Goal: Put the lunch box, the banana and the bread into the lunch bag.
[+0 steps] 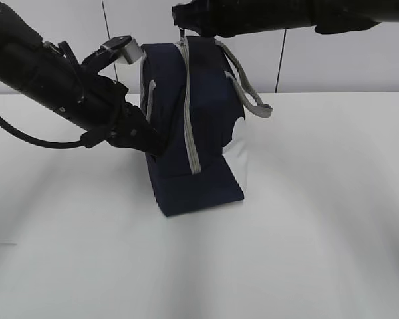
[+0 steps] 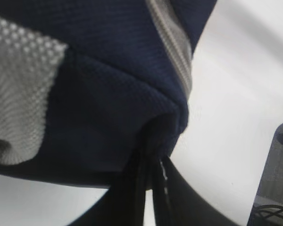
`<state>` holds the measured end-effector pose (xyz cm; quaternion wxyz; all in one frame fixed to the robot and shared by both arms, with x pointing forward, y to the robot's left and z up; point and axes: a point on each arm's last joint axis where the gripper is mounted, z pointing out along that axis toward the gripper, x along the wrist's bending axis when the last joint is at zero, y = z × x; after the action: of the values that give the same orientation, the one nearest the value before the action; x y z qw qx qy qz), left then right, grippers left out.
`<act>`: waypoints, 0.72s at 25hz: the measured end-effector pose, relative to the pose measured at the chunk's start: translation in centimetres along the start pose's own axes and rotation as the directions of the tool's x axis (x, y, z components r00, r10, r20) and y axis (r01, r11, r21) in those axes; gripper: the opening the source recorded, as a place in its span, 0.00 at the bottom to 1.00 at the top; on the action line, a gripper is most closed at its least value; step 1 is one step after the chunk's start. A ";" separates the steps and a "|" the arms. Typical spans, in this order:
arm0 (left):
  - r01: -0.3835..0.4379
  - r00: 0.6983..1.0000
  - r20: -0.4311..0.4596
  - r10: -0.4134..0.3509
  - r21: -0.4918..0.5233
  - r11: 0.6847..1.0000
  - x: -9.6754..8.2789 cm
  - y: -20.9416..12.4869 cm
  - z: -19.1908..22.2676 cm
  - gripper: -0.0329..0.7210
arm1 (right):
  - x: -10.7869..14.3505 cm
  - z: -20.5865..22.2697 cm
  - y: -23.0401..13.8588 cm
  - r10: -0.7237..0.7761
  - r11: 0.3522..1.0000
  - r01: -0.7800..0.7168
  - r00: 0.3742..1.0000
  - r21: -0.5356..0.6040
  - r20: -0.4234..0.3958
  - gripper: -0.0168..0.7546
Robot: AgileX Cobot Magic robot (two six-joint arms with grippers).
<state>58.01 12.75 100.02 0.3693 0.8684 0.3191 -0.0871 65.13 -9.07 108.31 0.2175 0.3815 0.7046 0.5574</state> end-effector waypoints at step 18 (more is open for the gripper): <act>-0.011 0.999 -0.048 0.018 0.140 0.990 -0.9 -0.9 -1.9 0.02 | -4.1 5.2 -1.2 0.139 0.990 -0.138 0.986 0.017 -0.091 0.03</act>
<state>56.61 14.04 101.19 0.3001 0.8964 0.3149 -0.0852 71.12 -9.17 105.16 0.1436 0.4047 0.6886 0.5844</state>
